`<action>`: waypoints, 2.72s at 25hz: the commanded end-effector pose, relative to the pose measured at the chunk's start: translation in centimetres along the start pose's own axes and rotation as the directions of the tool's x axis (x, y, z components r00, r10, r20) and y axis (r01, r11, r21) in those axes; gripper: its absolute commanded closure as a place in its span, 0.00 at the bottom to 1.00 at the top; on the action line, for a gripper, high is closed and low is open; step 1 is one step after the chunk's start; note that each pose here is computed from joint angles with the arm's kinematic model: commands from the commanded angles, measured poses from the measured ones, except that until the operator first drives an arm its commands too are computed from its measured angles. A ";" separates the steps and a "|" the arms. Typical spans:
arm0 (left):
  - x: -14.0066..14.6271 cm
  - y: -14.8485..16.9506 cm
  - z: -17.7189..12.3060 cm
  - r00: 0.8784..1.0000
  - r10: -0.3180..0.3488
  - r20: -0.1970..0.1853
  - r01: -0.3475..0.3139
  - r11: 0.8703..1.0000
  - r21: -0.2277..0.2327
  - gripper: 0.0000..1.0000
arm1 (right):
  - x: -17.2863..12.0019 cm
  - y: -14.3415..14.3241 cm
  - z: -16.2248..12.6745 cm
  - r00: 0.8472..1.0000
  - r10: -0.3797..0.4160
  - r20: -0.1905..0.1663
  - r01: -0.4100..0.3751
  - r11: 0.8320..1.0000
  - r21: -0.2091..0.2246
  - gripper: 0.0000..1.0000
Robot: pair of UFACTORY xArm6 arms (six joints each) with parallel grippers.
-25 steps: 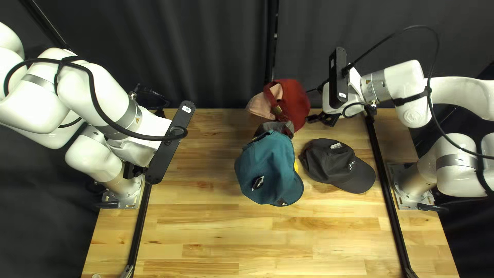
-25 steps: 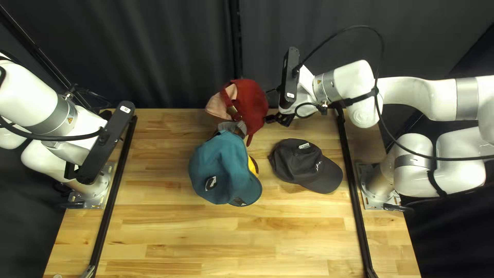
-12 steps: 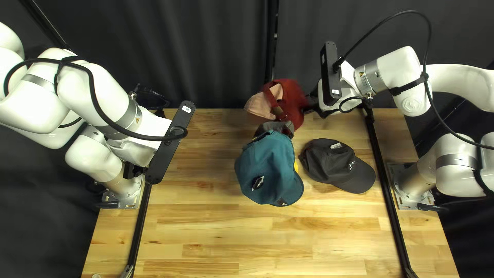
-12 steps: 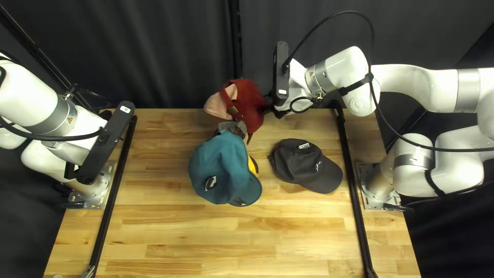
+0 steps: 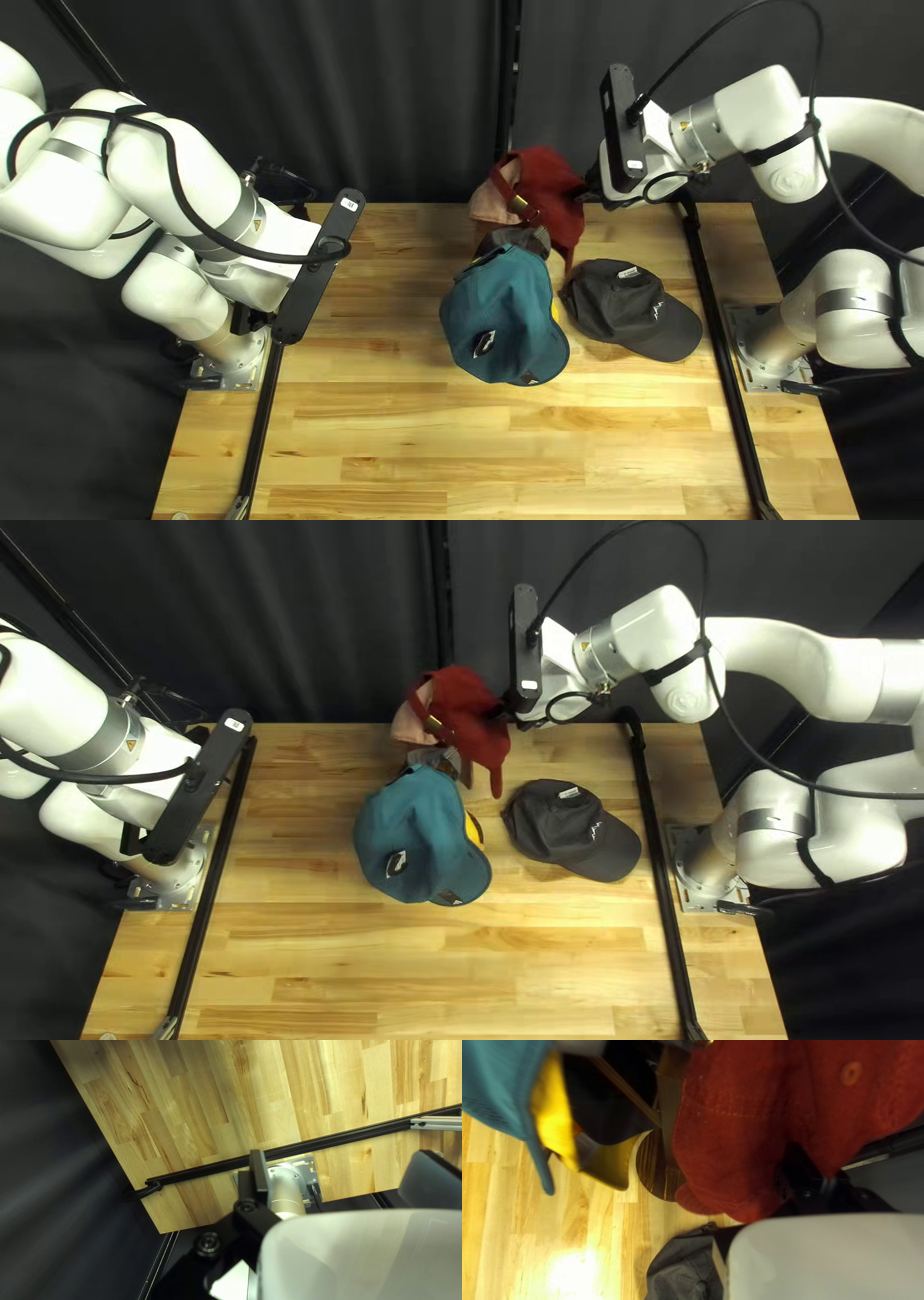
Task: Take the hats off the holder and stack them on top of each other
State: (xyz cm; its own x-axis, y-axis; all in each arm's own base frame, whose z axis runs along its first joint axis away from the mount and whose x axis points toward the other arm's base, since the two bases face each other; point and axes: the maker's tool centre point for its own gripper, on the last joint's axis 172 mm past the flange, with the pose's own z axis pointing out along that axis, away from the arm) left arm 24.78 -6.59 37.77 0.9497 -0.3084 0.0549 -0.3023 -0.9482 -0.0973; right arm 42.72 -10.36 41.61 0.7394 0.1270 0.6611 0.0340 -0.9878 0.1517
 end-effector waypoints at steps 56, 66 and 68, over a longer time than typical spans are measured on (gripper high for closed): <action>0.0 0.0 0.0 1.000 0.000 0.000 0.000 1.000 0.000 0.00 | -14.5 0.7 -9.4 0.945 0.083 0.317 -0.064 0.996 -0.070 0.00; 0.0 0.0 0.0 1.000 0.000 0.000 0.000 1.000 0.000 0.00 | -8.0 2.7 -6.4 0.990 -0.023 0.137 0.021 1.000 0.014 0.00; 0.0 0.0 0.0 1.000 0.000 0.000 0.000 1.000 0.000 0.00 | -6.7 2.7 -5.3 0.992 -0.039 0.117 0.036 0.999 0.026 0.00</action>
State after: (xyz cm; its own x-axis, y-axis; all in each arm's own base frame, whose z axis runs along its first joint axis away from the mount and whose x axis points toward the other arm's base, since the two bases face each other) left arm 24.78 -6.59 37.77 0.9497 -0.3084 0.0549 -0.3023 -0.9482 -0.0973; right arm 32.18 -13.49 41.10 0.8327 0.1269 0.5391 0.0513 -0.9869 0.1531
